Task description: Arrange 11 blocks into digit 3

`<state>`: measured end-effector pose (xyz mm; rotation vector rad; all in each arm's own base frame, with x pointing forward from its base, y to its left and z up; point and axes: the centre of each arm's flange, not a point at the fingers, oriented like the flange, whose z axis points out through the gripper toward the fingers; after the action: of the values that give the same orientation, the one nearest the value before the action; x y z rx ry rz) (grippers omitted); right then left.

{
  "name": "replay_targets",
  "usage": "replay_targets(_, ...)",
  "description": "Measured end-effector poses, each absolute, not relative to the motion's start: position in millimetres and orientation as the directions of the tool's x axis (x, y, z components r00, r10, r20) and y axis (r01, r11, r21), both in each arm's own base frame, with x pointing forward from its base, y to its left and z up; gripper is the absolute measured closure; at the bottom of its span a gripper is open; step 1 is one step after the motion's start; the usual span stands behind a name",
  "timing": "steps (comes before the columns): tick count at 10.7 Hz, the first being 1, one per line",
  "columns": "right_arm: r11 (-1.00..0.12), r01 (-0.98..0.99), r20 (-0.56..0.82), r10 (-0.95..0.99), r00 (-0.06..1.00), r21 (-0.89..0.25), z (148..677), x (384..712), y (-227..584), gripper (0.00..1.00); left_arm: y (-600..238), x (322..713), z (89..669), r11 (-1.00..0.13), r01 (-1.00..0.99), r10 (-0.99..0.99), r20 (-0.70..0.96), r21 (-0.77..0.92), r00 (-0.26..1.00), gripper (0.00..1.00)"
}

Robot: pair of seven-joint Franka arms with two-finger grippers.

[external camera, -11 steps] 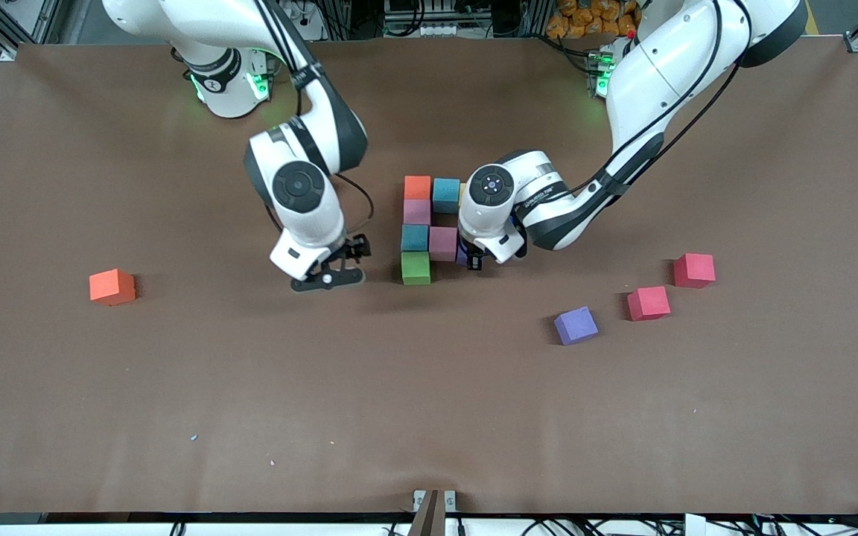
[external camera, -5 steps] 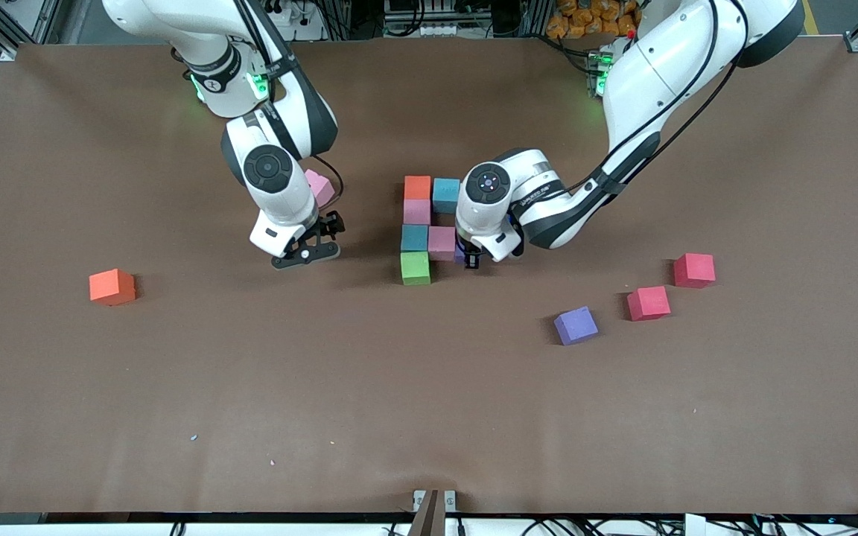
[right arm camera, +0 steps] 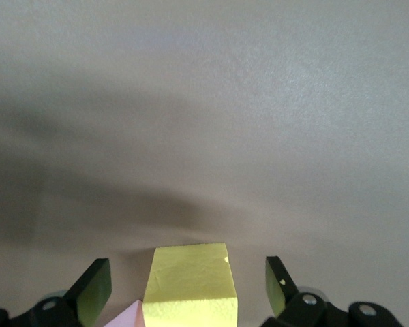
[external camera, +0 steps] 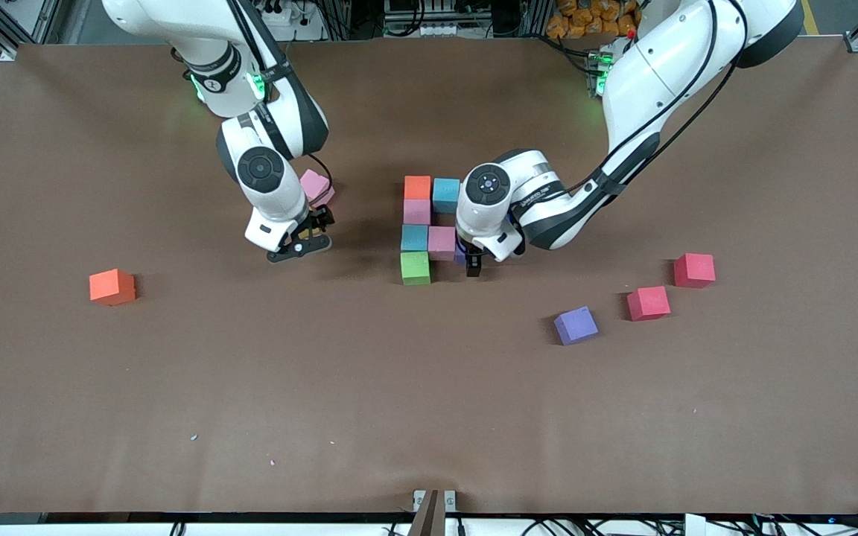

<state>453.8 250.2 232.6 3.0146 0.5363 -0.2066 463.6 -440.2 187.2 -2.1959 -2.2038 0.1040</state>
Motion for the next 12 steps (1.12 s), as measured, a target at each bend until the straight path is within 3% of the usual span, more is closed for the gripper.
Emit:
replay_targets(3,-0.927,0.374,-0.164,0.363,0.917,0.040,226.6,459.7,222.9,0.00,-438.5,469.2,208.7,0.005,0.998,1.000,0.015,-0.055,-0.004,0.00)
replay_targets(9,-0.931,0.363,-0.132,0.356,0.925,0.034,203.7,440.0,216.9,0.00,-449.6,456.3,266.1,-0.046,0.998,0.998,0.030,-0.043,0.047,0.00)
replay_targets(12,-0.946,0.325,-0.117,0.322,0.939,0.009,206.0,442.2,218.8,0.00,-410.0,491.8,300.1,-0.084,0.995,0.996,-0.001,-0.045,0.084,0.00)
